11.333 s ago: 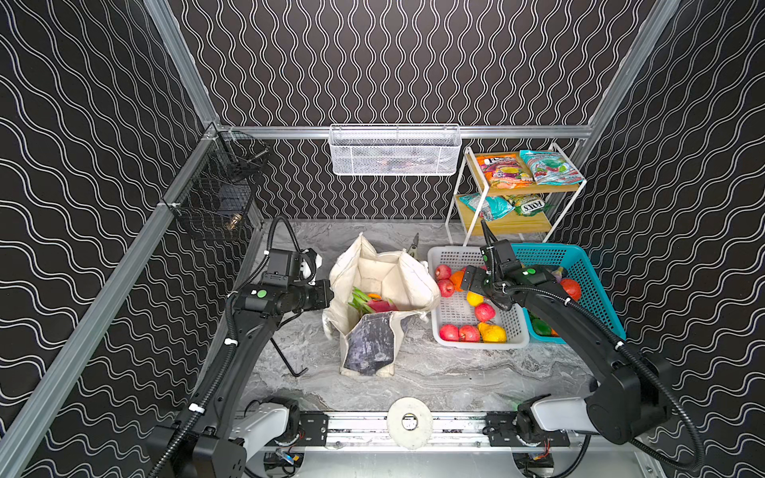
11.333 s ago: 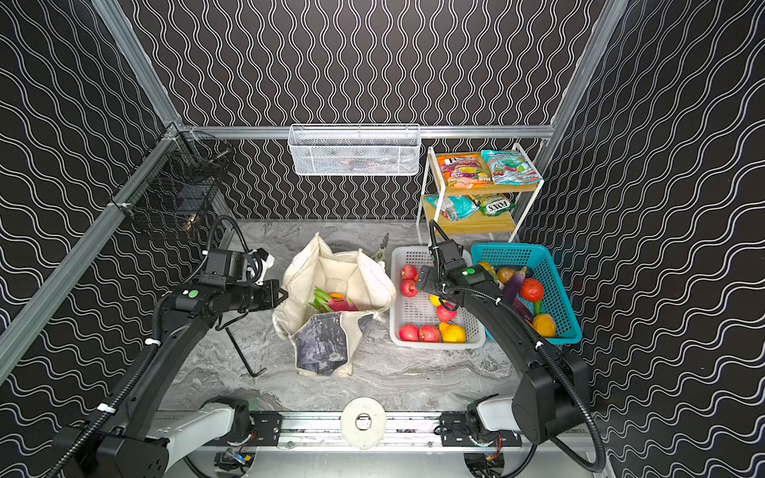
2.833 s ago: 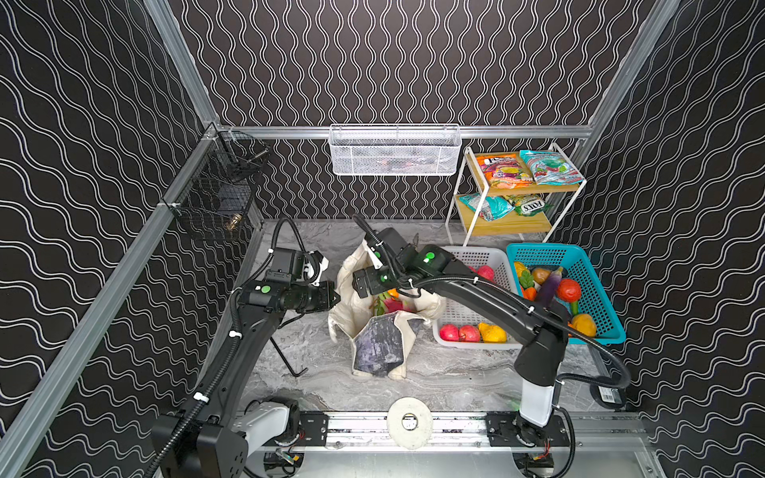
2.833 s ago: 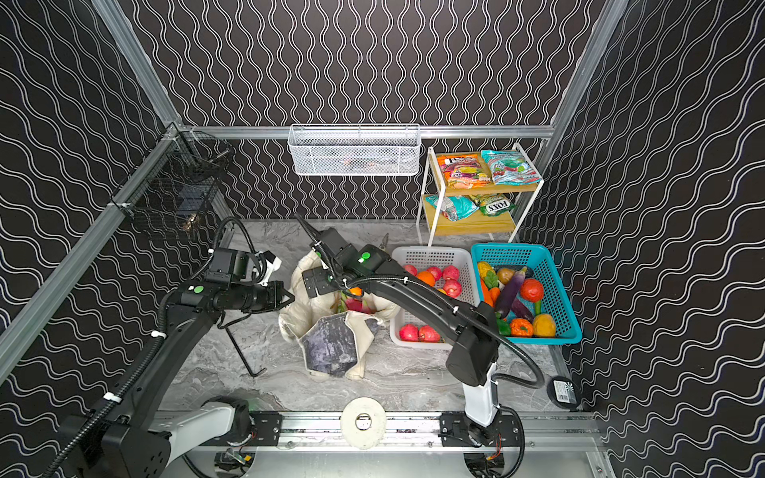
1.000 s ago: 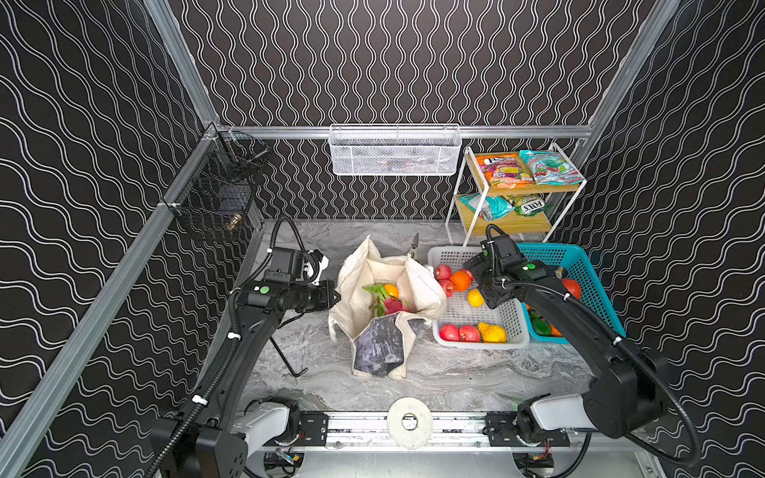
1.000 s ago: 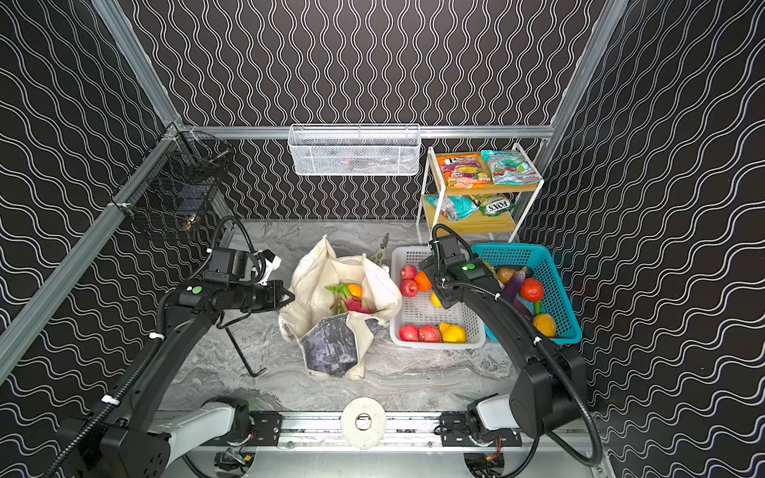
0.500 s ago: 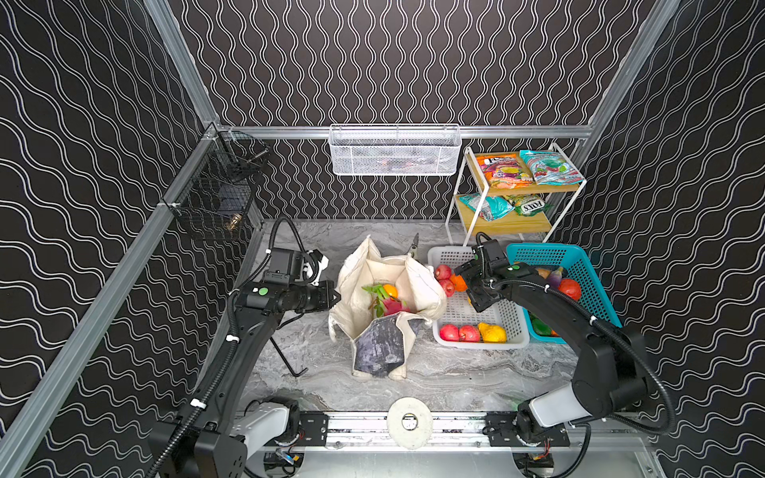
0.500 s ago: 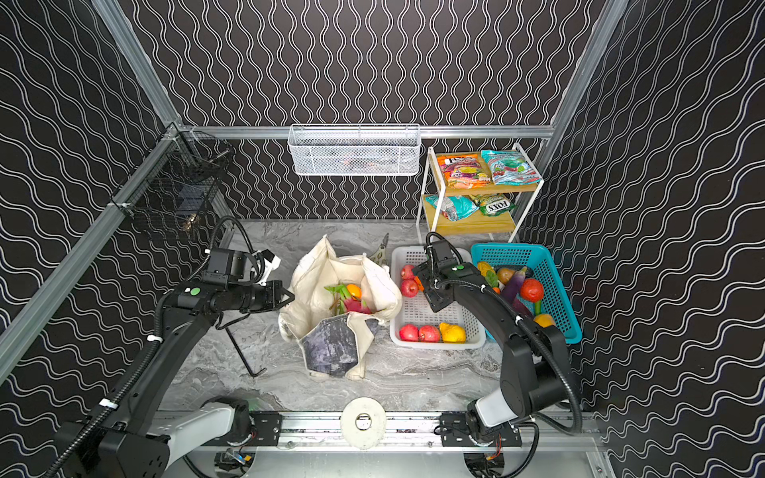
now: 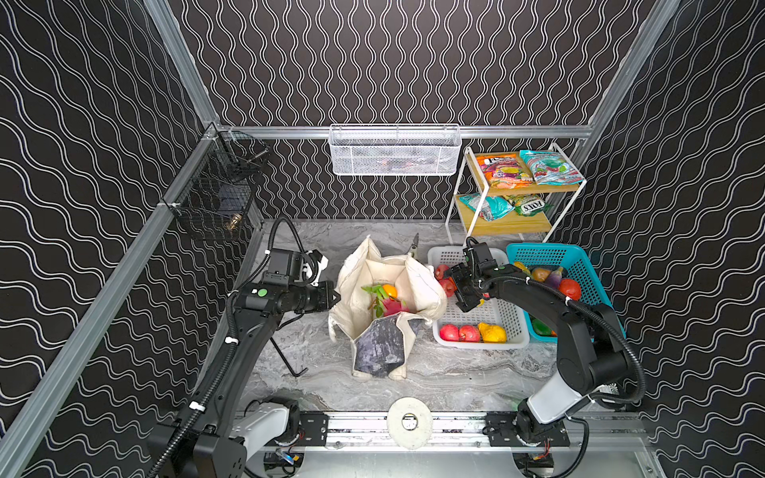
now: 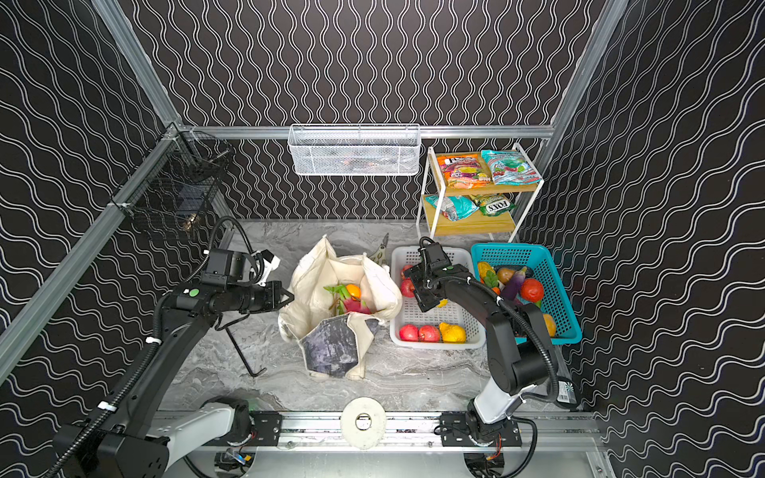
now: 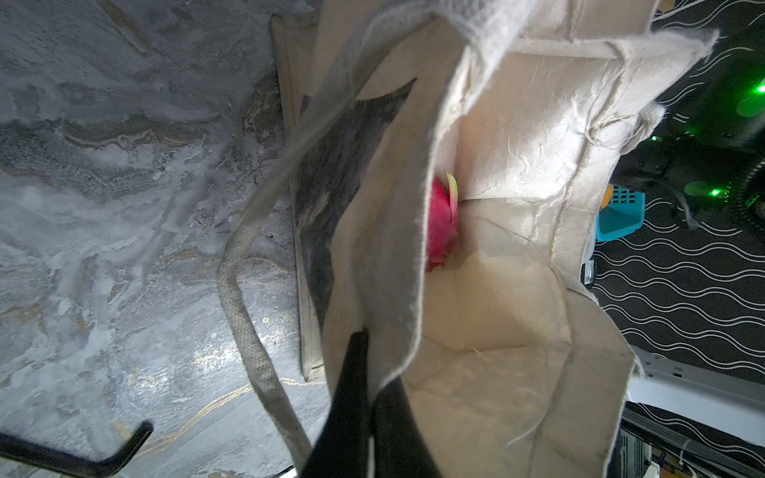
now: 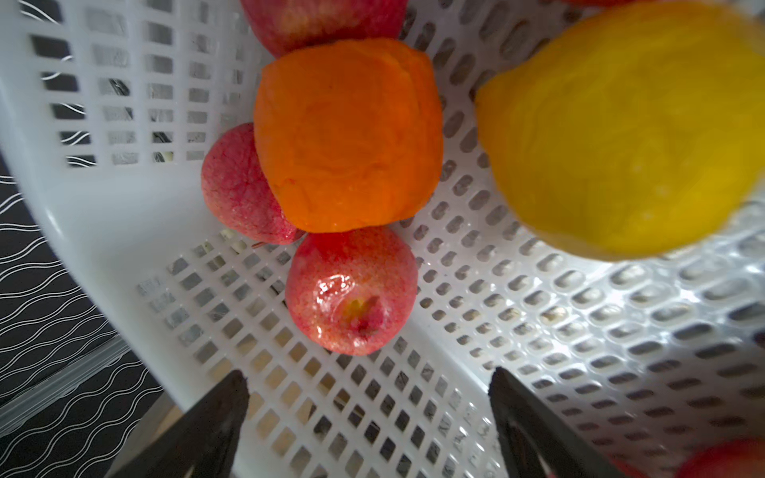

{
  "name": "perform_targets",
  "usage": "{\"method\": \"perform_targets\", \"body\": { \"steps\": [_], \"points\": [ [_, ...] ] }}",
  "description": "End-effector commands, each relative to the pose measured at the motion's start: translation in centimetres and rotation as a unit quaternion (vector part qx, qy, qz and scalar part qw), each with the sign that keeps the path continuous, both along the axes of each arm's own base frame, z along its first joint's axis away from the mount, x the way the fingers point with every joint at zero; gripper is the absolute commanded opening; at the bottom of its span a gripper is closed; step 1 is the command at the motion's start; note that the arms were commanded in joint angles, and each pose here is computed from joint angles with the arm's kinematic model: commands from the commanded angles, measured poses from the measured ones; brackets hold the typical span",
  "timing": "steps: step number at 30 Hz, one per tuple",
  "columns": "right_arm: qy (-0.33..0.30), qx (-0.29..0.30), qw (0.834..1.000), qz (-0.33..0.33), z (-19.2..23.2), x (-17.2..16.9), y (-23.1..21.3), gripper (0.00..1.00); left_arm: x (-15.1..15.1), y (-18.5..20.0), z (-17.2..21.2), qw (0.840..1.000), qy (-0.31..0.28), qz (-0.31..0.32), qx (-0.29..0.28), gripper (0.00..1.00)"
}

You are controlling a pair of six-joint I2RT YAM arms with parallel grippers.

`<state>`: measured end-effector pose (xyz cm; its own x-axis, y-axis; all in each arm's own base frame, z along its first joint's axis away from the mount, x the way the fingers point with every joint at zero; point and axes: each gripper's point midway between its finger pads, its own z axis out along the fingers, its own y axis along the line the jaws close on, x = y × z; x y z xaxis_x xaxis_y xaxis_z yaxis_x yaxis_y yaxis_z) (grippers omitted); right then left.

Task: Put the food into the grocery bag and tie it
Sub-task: 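Lower the right gripper into the white basket toward the orange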

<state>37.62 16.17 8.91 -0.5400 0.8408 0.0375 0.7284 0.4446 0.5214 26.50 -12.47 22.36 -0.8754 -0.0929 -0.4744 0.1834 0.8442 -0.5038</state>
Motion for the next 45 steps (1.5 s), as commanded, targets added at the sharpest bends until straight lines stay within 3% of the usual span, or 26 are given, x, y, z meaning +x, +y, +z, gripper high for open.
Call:
{"method": "perform_targets", "body": {
  "steps": [1,45],
  "points": [
    [-0.012,0.016,1.0,-0.01,0.1,0.9,0.5,0.91,-0.3,-0.3,0.1,1.0,-0.001,-0.011,-0.004,0.0],
    [0.006,0.011,1.0,-0.021,-3.8,2.9,1.1,0.7,-0.4,-0.2,0.3,1.0,0.001,-0.012,0.0,0.0]
  ]
}}
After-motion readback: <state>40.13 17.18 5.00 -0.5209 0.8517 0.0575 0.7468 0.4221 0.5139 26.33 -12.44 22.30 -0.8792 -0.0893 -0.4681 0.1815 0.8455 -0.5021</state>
